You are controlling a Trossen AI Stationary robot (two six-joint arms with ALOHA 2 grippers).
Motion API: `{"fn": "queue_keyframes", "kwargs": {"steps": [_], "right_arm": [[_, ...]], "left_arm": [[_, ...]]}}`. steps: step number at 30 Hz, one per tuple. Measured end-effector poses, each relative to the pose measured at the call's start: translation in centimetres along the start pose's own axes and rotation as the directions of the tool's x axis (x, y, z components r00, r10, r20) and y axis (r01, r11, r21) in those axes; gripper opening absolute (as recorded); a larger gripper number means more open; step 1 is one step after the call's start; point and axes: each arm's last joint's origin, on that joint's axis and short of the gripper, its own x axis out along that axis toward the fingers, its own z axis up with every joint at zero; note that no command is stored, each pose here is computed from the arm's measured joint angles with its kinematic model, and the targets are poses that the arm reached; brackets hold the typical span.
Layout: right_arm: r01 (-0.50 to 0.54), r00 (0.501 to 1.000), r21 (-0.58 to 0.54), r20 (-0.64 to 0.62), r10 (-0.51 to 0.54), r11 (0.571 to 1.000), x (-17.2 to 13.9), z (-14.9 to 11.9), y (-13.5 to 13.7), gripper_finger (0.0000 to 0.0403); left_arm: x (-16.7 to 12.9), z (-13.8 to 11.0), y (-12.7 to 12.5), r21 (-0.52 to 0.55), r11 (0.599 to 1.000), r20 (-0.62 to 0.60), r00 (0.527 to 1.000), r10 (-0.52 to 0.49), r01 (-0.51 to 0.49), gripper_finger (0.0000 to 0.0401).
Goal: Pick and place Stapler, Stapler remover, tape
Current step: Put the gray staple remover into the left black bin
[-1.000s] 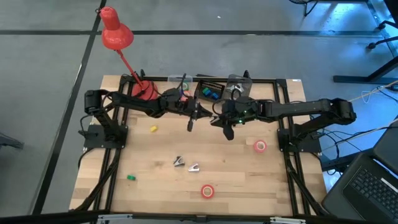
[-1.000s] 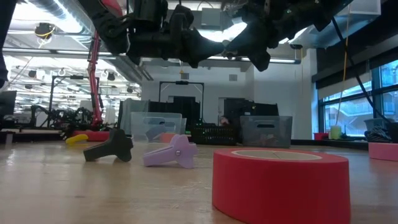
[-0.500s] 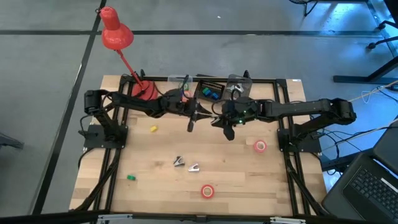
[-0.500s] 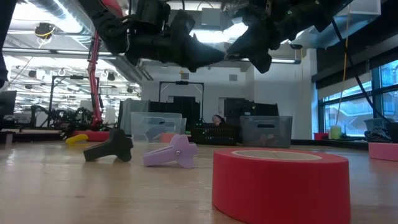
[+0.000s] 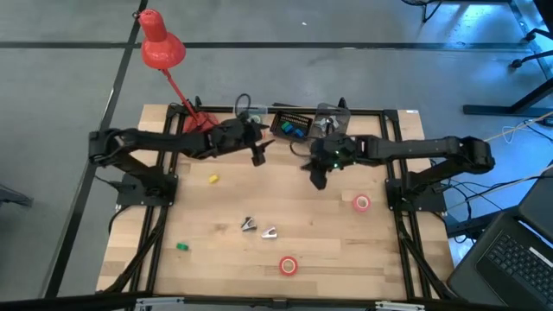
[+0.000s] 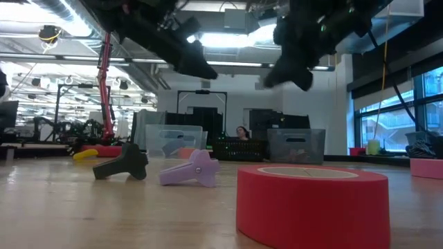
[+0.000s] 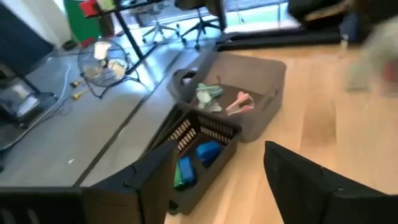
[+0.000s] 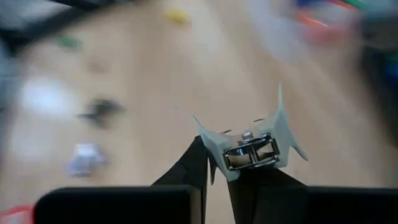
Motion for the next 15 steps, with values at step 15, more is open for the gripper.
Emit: {"fn": "queue_keyframes", "kwargs": {"steps": [15], "right_arm": [[0.37,0.928,0.364,-0.117,-0.353,0.855,-3.9,0.4,-13.7,0.0036]], "left_arm": [[-2.1,-2.5,0.0,-0.214,0.951,0.203,0.962,-0.182,0.225,0.0213]]}}
